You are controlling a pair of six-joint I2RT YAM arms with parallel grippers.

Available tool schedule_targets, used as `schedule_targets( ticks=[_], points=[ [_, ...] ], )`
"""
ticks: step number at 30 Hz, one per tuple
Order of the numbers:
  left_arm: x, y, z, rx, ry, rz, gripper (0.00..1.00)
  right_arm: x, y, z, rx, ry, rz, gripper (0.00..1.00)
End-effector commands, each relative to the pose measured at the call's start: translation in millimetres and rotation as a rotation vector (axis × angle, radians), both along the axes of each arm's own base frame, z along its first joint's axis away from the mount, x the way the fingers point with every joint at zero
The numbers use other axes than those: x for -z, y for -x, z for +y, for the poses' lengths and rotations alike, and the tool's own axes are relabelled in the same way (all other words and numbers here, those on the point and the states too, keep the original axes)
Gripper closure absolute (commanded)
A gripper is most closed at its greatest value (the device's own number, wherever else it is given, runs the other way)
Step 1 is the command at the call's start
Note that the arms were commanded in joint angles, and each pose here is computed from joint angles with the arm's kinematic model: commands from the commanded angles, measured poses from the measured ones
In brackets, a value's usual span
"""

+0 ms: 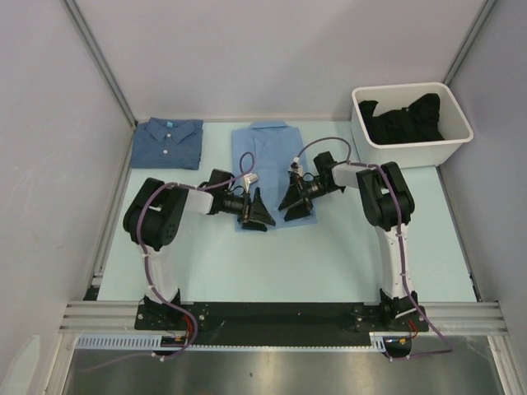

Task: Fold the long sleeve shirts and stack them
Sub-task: Fold the shirt

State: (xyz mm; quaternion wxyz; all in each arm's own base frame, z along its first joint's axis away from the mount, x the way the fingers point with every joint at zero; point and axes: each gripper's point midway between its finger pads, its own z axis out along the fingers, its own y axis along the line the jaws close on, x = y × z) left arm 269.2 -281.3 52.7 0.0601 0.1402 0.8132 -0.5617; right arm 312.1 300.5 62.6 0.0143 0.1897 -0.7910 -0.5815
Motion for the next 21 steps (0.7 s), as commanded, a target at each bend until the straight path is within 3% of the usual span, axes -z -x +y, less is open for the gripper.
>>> schedule_targets(
  ticks=[1, 7, 8, 11, 16, 19, 21],
  points=[
    [33.3, -16.2, 33.9, -0.123, -0.056, 0.054, 0.01, 50.7, -4.7, -40.8, 0.053, 0.098, 0.059, 0.00],
    [41.1, 5.9, 75.0, -0.154, -0.129, 0.085, 0.01, 65.7, -3.2, -99.1, 0.086, 0.203, 0.083, 0.00],
    [43.6, 17.9, 81.9, -0.155, -0.148, 0.134, 0.00, 61.6, 1.4, -105.1, 0.068, 0.210, 0.081, 0.00],
    [25.3, 21.1, 100.3, -0.142, -0.151, 0.082, 0.01, 32.9, 6.1, -115.9, 0.043, 0.198, 0.043, 0.00],
    [-35.6, 21.3, 78.7, -0.022, -0.064, -0.146, 0.01, -42.4, 14.1, -75.9, 0.006, 0.078, -0.065, 0.00],
    [-43.4, 25.0, 46.9, 0.075, -0.039, -0.233, 0.01, -50.4, 15.2, -37.9, -0.034, 0.046, -0.175, 0.00],
    [-39.1, 23.9, 33.2, 0.074, -0.040, -0.222, 0.01, -45.0, 18.7, -23.6, -0.038, 0.054, -0.165, 0.00]
  ],
)
